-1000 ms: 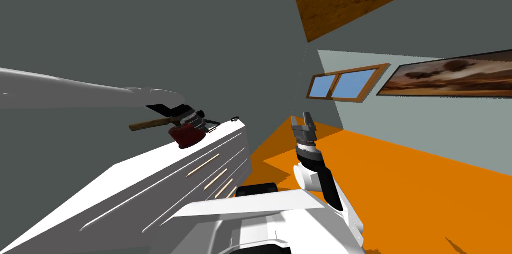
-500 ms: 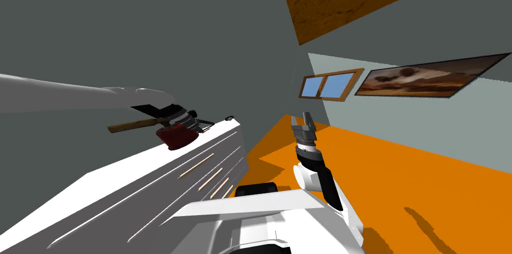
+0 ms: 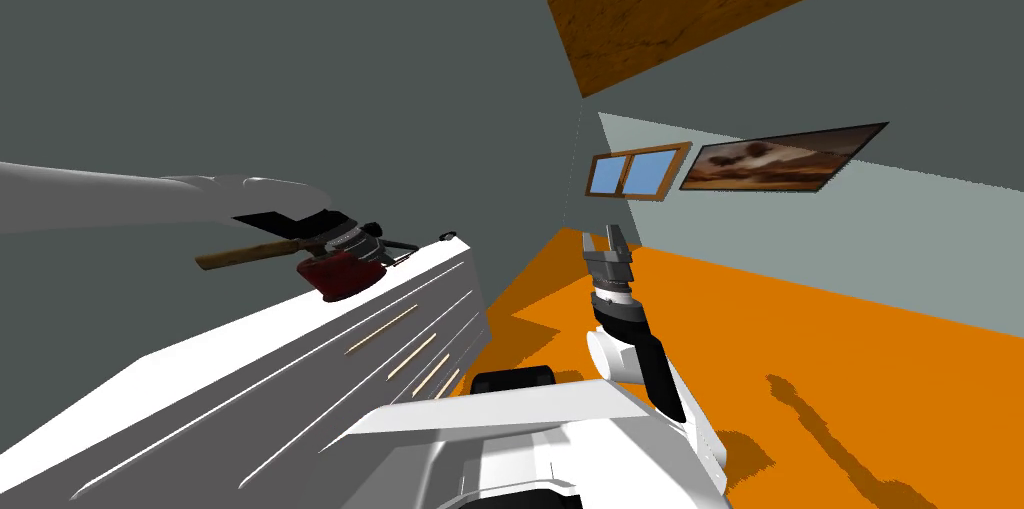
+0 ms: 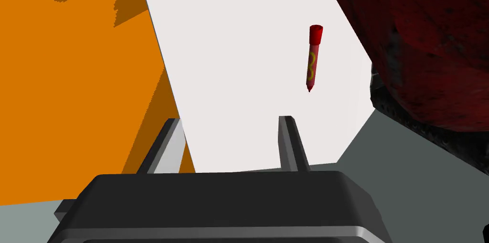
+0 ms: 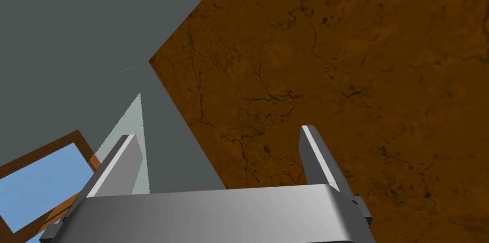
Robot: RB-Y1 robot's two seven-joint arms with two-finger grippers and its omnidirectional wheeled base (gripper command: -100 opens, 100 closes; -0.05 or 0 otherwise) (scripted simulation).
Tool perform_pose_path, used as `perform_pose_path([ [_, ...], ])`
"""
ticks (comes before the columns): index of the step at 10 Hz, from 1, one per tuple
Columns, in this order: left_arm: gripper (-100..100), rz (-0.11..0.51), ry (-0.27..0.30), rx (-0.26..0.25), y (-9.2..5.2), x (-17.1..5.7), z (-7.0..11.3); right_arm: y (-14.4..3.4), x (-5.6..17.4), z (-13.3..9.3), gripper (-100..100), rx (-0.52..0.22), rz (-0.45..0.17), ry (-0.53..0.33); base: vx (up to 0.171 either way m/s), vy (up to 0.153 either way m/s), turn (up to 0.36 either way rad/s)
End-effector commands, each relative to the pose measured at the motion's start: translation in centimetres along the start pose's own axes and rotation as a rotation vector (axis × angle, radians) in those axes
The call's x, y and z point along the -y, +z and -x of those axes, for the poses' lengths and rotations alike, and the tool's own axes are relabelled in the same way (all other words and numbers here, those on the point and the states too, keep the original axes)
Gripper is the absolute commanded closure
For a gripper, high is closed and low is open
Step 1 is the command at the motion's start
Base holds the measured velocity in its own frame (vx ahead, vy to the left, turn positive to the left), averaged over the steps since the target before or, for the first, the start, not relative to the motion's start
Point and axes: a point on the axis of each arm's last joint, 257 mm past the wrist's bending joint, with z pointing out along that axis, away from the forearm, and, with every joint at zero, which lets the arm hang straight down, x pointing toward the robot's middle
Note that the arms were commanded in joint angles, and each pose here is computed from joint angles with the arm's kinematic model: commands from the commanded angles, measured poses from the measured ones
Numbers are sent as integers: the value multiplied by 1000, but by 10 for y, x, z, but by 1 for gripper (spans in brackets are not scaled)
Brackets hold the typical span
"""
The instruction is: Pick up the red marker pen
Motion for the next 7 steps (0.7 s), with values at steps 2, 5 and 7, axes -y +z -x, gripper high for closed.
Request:
perform_pose_path([
  [2,100,0,0,0,0,0,0,0,0,0,0,0,0,0,0,0,0],
  [5,0,0,0,0,0,0,0,0,0,0,0,0,0,0,0,0,0],
  [7,-100,-44,-34,-21,9,11,-14,0,0,0,0,0,0,0,81,103,12],
])
